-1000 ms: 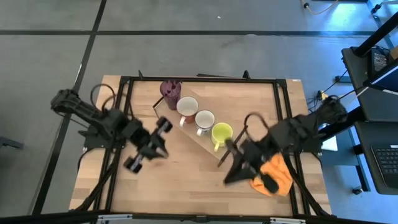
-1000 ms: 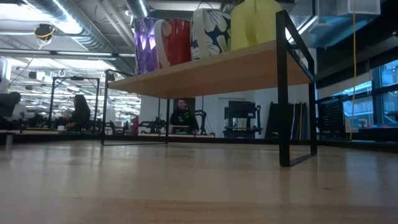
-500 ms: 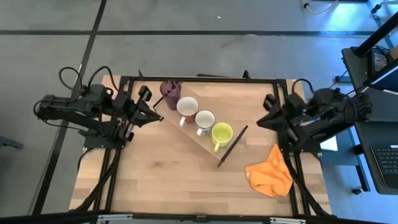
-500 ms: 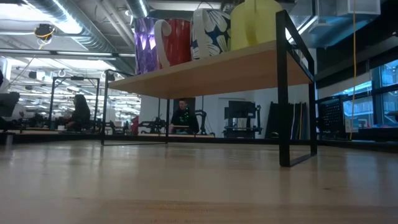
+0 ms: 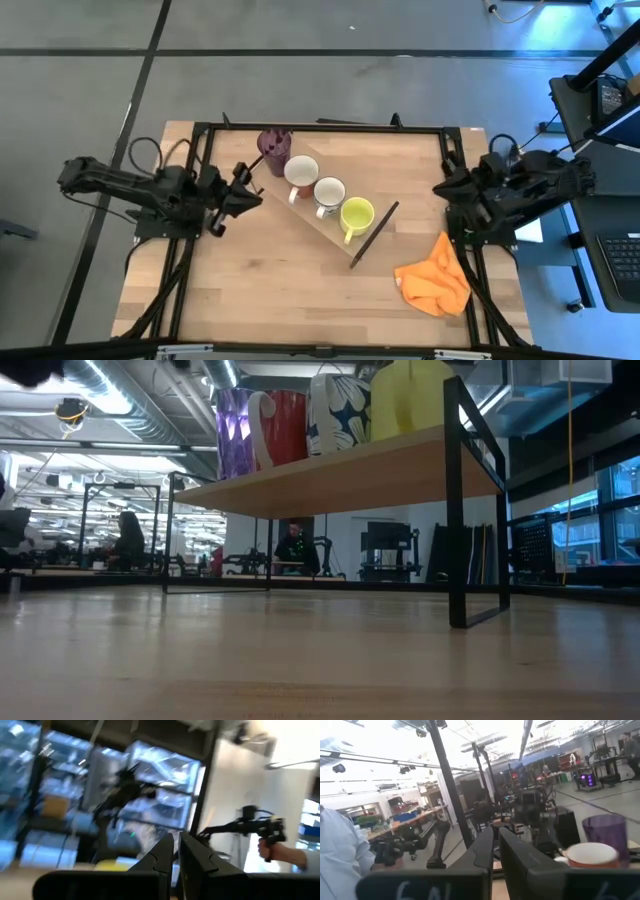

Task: Stack small to large cups/mugs on shelf
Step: Return to Home Position

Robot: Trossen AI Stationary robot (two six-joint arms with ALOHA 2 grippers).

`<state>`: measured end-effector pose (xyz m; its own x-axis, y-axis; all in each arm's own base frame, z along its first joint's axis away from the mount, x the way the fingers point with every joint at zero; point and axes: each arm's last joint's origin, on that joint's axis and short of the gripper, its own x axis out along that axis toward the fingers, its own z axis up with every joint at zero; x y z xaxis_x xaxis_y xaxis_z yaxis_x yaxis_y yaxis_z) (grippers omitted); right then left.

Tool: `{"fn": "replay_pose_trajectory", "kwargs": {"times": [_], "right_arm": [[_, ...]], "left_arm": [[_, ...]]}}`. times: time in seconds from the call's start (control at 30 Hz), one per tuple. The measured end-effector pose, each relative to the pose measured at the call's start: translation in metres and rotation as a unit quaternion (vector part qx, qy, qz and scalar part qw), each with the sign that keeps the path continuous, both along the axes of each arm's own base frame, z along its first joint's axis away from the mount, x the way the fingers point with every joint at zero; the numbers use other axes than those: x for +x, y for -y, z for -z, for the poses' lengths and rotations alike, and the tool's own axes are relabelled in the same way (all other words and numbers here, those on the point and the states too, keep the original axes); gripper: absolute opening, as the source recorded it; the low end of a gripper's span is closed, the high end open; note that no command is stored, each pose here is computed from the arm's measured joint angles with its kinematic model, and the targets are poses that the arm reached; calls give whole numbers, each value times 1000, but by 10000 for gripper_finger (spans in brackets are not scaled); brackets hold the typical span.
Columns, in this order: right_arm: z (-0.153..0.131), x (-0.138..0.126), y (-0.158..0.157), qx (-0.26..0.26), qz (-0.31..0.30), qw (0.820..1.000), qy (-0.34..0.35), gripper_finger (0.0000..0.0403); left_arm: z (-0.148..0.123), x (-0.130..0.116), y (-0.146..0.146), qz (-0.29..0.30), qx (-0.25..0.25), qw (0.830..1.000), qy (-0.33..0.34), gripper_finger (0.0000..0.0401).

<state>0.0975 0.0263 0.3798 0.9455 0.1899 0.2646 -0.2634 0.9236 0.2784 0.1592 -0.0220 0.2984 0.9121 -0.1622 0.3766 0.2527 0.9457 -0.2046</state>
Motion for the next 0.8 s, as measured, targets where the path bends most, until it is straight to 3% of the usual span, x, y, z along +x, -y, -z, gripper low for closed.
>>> {"fn": "replay_pose_trajectory", "kwargs": {"times": [0.13, 0.4, 0.6, 0.8], "right_arm": [[4, -26, 8, 8, -2, 1000, 2, 32], [14, -55, 17, -8, 14, 1000, -9, 32], [18, -68, 21, -5, 15, 1000, -1, 32], [43, -62, 19, 4, 15, 1000, 23, 32]], "left_arm": [[33, -2, 3, -4, -29, 999, -25, 23], [52, -7, 2, -25, -41, 999, -25, 23], [71, -8, 1, -22, -51, 997, -59, 23], [102, -15, -1, -35, -94, 990, -99, 23]]}}
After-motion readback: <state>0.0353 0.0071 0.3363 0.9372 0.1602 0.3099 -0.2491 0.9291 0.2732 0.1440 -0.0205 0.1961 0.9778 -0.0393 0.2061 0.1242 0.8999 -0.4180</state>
